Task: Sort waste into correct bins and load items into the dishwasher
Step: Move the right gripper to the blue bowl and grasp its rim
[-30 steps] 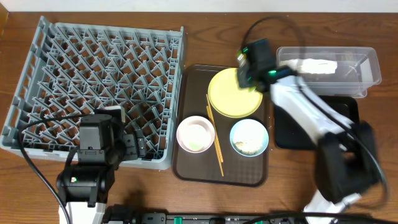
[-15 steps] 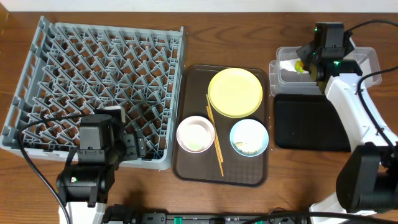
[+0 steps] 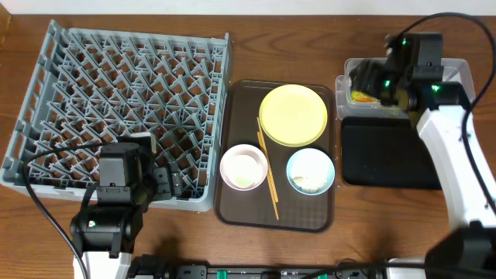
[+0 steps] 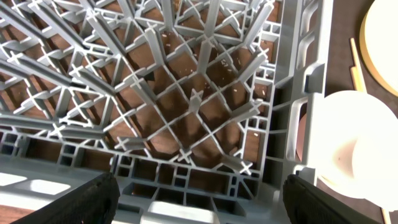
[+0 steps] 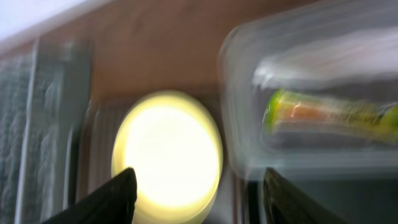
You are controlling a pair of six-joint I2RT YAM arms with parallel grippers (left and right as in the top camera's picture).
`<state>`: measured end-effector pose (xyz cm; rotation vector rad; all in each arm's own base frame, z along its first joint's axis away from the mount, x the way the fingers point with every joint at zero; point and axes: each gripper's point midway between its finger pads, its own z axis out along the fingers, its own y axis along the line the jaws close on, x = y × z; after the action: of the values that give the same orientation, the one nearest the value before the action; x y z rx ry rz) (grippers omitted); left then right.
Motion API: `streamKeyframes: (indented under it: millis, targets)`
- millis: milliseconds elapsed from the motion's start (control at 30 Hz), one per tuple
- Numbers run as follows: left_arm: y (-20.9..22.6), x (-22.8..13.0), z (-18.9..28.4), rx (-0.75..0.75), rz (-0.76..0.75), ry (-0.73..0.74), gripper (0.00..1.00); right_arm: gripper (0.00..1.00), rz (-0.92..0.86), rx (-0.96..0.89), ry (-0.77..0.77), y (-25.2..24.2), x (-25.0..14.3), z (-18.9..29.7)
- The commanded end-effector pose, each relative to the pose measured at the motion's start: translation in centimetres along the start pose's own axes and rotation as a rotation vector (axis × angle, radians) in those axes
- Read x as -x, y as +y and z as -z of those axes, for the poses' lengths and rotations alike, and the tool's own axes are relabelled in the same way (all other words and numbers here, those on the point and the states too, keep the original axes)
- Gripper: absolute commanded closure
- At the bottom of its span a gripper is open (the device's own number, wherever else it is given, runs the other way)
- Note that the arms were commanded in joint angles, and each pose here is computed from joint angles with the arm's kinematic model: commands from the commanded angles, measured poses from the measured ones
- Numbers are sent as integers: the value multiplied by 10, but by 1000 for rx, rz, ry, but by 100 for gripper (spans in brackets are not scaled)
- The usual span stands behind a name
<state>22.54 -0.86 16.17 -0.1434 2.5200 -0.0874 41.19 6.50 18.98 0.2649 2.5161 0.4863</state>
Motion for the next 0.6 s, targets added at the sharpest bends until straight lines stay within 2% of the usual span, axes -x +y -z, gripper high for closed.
streamKeyframes:
  millis: [0,200,433,567]
  targets:
    - [0,7,6,-2,9,-23,13,37,244,133,140,42,-45,16]
    - [0,7,6,-2,9,-23,13,40,435,104,427,67,-143,10]
    - [0,7,6,-2,9,-22,12,48,507,34,502,73,-208,-13]
    - [0,7,6,-2,9,-22,13,59,528,4,495,72,-235,-29]
